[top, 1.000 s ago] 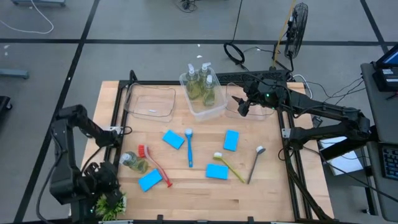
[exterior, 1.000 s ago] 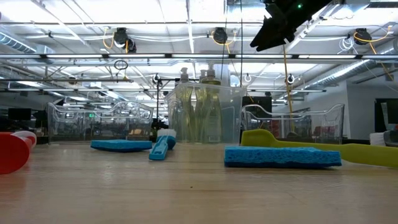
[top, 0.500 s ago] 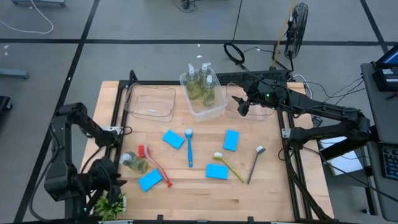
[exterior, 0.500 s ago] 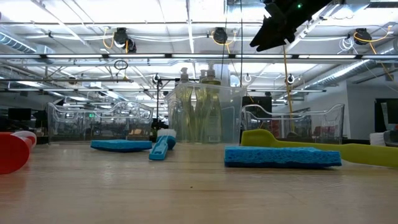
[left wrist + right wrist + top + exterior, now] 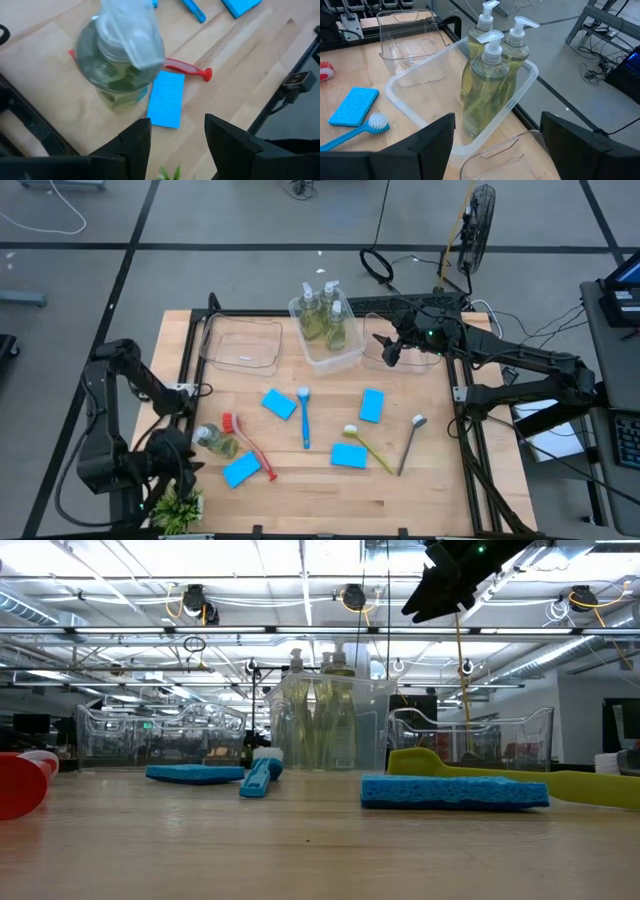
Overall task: Pick & Place Kitchen Sink Supplies
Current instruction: Put the yellow soap dispenser into the white bin
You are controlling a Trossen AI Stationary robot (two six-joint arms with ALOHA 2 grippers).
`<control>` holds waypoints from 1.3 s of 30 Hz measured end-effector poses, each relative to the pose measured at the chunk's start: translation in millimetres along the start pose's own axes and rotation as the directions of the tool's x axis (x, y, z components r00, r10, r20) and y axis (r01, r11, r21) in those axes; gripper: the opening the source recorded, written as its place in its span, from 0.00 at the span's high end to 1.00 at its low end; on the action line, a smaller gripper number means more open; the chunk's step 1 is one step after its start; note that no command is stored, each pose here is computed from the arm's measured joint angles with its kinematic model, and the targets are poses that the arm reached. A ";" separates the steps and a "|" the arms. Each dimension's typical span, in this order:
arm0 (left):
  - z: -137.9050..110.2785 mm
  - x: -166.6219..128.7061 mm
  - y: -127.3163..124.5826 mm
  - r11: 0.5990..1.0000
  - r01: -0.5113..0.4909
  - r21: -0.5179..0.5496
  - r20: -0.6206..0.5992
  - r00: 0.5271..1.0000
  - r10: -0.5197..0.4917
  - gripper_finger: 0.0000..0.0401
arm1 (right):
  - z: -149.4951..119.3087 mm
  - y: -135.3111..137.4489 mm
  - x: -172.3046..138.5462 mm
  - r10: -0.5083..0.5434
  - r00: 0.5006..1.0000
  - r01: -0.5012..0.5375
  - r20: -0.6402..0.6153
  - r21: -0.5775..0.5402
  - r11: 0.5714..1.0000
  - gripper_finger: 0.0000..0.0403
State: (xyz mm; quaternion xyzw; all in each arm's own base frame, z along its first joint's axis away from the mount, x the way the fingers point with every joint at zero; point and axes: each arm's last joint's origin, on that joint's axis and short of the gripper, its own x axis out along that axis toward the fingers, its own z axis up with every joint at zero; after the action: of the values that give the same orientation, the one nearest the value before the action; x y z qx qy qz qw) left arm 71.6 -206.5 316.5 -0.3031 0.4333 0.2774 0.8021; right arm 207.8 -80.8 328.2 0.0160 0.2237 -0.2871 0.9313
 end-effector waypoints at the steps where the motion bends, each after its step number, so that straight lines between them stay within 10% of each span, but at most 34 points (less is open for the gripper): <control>1: 3.3 -2.5 2.0 1.000 0.011 0.003 -0.009 1.000 -0.011 0.54 | 0.0 0.0 0.0 0.000 1.000 0.000 0.000 0.000 1.000 0.31; 39: 41.7 7.3 24.9 0.977 0.051 0.208 0.129 0.989 -0.079 0.54 | 3.3 0.0 -0.1 0.000 0.999 -0.001 0.033 0.019 1.000 0.31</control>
State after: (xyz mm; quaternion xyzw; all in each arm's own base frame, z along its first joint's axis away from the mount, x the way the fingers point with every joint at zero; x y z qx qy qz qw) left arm 79.4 -158.4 322.5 -0.2138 0.3936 0.2251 0.8653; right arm 209.1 -81.3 331.1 0.0203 0.2056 -0.2893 0.9347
